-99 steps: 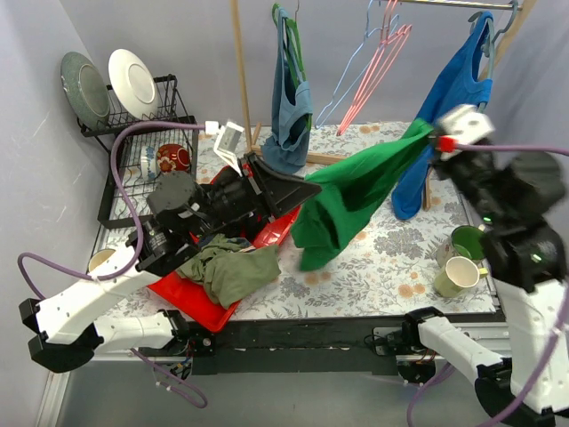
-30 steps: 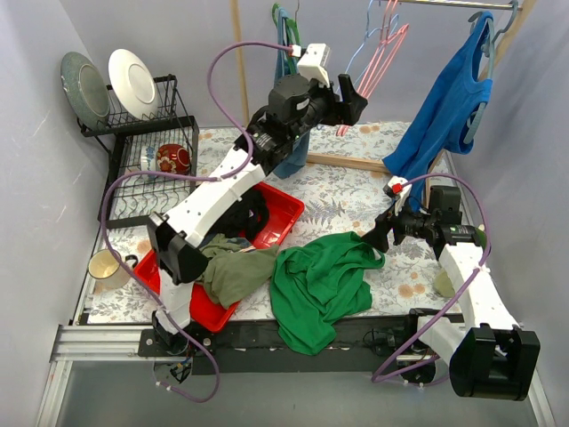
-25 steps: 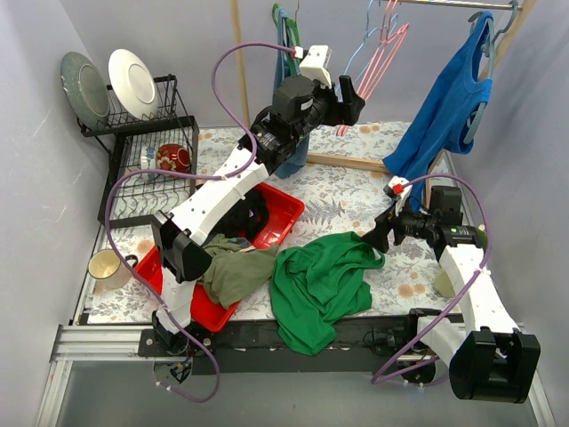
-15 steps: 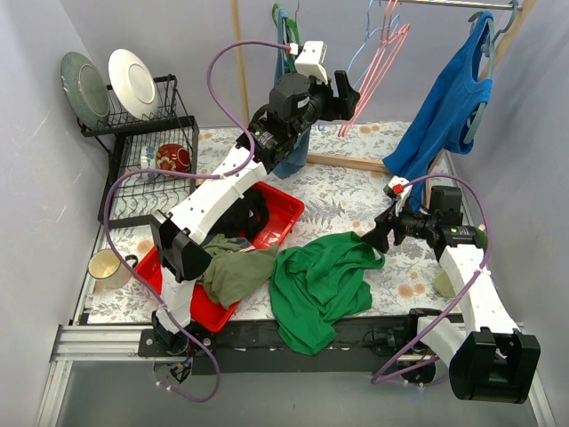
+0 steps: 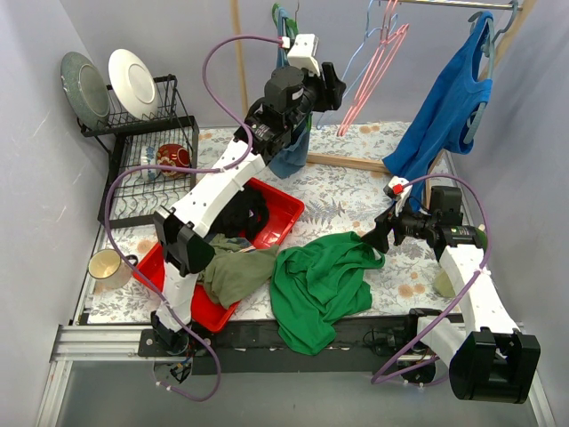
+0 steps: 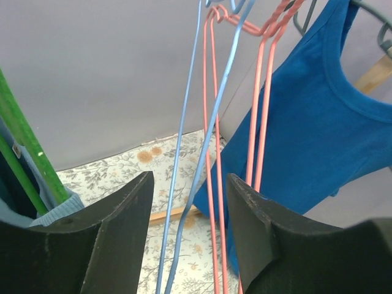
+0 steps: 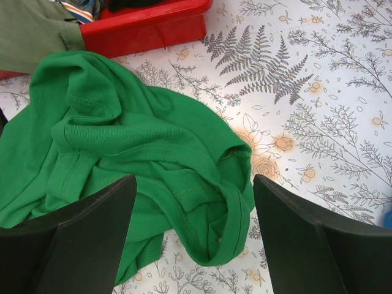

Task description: Place the tank top on the hanger

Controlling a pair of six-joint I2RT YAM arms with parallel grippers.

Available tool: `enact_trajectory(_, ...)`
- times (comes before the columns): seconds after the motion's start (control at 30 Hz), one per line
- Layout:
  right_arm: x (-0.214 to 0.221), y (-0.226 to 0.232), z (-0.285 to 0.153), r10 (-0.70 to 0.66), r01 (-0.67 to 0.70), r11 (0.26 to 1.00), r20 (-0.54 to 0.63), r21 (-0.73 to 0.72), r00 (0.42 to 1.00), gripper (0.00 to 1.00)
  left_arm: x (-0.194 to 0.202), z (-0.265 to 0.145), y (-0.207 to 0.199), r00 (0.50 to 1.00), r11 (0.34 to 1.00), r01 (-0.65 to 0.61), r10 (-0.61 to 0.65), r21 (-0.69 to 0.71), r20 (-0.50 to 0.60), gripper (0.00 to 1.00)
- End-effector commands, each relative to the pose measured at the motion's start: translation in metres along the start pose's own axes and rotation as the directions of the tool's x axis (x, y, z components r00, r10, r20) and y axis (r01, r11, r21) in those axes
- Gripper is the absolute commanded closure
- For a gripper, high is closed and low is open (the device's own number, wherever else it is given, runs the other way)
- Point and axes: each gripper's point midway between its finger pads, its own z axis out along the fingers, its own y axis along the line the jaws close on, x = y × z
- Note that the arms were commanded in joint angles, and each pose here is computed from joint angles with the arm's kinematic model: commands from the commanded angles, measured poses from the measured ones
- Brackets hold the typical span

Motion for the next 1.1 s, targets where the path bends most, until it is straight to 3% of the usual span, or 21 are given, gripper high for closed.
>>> enact_trajectory(0.0, -0.002, 0.004, -0.001, -0.008, 0.008, 1.0, 0.014, -0.017, 1.0, 0.15, -0.004, 0.0, 0.0, 0.999, 0.999, -0.046, 0.046, -0.007, 0.005, 0.52)
enact_trajectory(0.2, -0.001, 0.004, 0.0, -0.004, 0.005, 1.0, 0.011, -0.019, 1.0, 0.15, 0.014, 0.006, 0.0, 0.996, 0.997, -0.077, 0.078, 0.024, -0.039, 0.7)
enact_trajectory(0.57, 0.001, 0.003, 0.001, 0.007, -0.007, 1.0, 0.002, -0.025, 1.0, 0.15, 0.017, 0.009, -0.008, 0.989, 0.986, -0.144, 0.147, 0.082, -0.033, 0.87)
enact_trajectory(0.67, 0.002, 0.003, 0.001, 0.008, -0.008, 1.0, 0.0, -0.025, 1.0, 0.15, 0.01, 0.007, -0.014, 0.989, 0.984, -0.145, 0.147, 0.106, -0.013, 0.99)
enact_trajectory(1.07, 0.003, 0.002, 0.001, 0.011, -0.011, 1.0, -0.006, -0.024, 1.0, 0.15, -0.035, -0.011, -0.034, 0.992, 0.984, -0.077, 0.06, 0.159, 0.108, 1.0)
